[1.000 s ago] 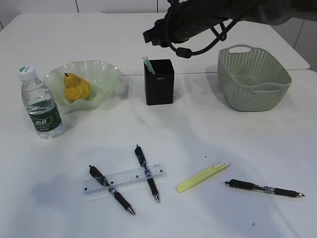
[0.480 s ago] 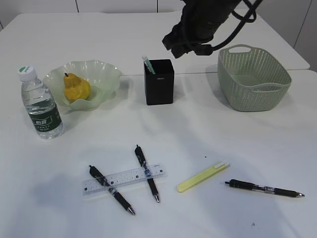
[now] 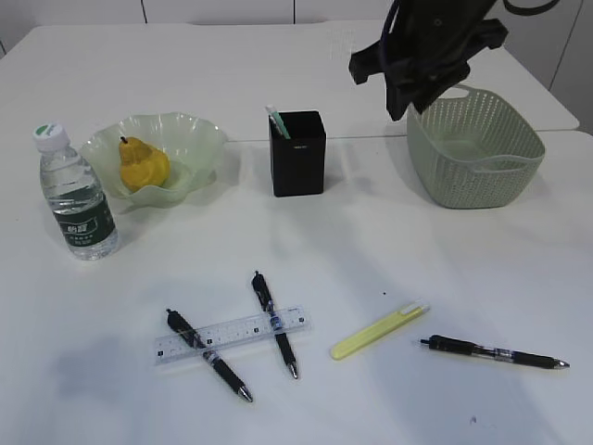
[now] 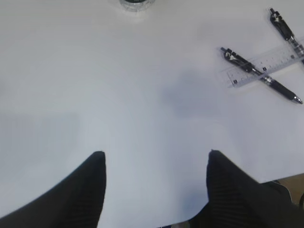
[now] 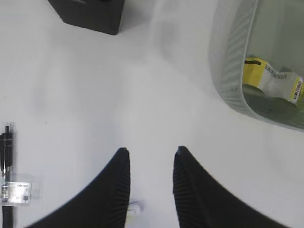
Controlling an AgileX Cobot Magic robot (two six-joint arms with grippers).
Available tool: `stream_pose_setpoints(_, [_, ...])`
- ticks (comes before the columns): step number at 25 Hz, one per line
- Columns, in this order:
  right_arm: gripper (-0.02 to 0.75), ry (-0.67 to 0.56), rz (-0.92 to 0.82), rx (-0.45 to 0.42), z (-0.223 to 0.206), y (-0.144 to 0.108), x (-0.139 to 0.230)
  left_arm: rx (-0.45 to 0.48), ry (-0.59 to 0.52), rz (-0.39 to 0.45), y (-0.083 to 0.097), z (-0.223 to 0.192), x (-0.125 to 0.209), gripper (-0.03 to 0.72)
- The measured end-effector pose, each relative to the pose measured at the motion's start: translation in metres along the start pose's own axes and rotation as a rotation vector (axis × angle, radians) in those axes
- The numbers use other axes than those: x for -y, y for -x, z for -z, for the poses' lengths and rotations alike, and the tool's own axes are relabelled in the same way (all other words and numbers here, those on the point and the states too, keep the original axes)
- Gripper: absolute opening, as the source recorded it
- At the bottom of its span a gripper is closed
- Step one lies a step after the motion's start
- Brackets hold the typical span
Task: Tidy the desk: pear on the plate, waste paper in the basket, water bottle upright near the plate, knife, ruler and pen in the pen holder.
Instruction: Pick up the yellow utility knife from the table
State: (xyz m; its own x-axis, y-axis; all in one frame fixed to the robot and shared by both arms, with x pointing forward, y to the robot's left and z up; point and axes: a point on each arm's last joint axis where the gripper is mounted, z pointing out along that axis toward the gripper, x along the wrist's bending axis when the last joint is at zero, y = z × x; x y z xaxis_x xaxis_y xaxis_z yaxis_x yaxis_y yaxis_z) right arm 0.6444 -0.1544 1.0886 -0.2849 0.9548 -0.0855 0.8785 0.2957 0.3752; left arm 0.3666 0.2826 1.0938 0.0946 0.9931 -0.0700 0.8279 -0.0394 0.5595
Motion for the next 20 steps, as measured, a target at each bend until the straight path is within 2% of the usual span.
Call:
stream_pose_setpoints(2, [0.262, 0.009, -0.017, 0.003, 0.007, 0.001, 0.001, -0.001, -0.026, -0.004, 0.000, 0.000, 0.002, 0.466])
stream_pose_setpoints(7, [0.262, 0.053, -0.039, 0.003, 0.031, 0.004, 0.003, 0.003, -0.061, -0.075, 0.000, 0.001, 0.006, 0.466])
stream_pose_setpoints(10, [0.262, 0.092, -0.043, 0.004, 0.051, 0.007, 0.006, 0.033, -0.086, -0.109, 0.004, 0.001, 0.008, 0.466])
stream_pose_setpoints(14, [0.261, 0.143, -0.058, 0.020, 0.076, 0.013, 0.011, 0.071, -0.172, -0.120, 0.008, -0.009, 0.007, 0.466])
stream_pose_setpoints(17, [0.261, 0.174, -0.079, 0.026, 0.091, 0.019, 0.014, 0.086, -0.197, -0.115, 0.010, -0.012, -0.001, 0.466])
stream_pose_setpoints(20, [0.261, 0.199, -0.105, 0.036, 0.103, 0.029, 0.018, 0.100, -0.176, -0.131, 0.012, -0.009, -0.017, 0.466])
